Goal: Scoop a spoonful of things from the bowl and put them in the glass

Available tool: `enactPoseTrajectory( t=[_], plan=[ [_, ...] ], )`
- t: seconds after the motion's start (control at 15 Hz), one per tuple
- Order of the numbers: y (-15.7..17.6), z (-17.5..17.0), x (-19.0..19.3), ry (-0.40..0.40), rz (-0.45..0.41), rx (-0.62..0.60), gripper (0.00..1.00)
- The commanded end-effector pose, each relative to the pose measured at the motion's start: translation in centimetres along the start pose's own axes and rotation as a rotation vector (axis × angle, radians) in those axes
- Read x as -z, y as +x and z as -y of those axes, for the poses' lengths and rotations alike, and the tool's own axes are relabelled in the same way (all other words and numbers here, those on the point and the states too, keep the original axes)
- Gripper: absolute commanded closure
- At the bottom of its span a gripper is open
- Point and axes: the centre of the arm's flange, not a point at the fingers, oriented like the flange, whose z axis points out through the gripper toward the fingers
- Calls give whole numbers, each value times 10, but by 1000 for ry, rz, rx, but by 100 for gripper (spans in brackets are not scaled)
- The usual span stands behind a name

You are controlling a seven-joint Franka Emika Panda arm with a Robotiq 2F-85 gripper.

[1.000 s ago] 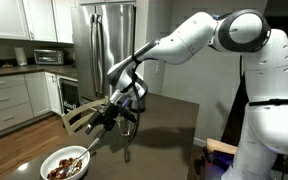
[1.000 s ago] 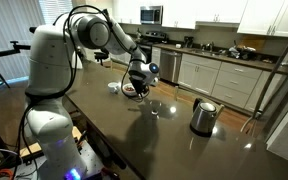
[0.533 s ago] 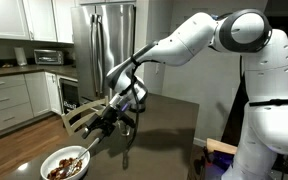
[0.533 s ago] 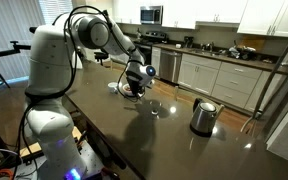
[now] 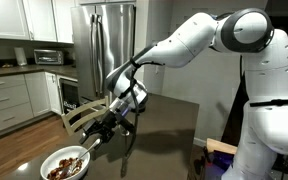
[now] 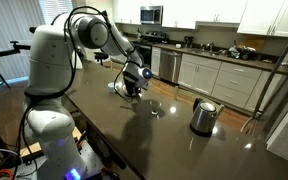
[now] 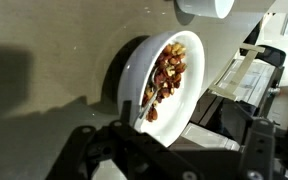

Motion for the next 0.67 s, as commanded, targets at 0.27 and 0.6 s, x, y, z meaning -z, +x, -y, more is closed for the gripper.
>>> enactPoseTrajectory(
  t=[0.27,0.6],
  plan=[
    [-8,-3,6,18,-52,-23,66],
    [-1,-7,13,15,-60,-27,94]
  ],
)
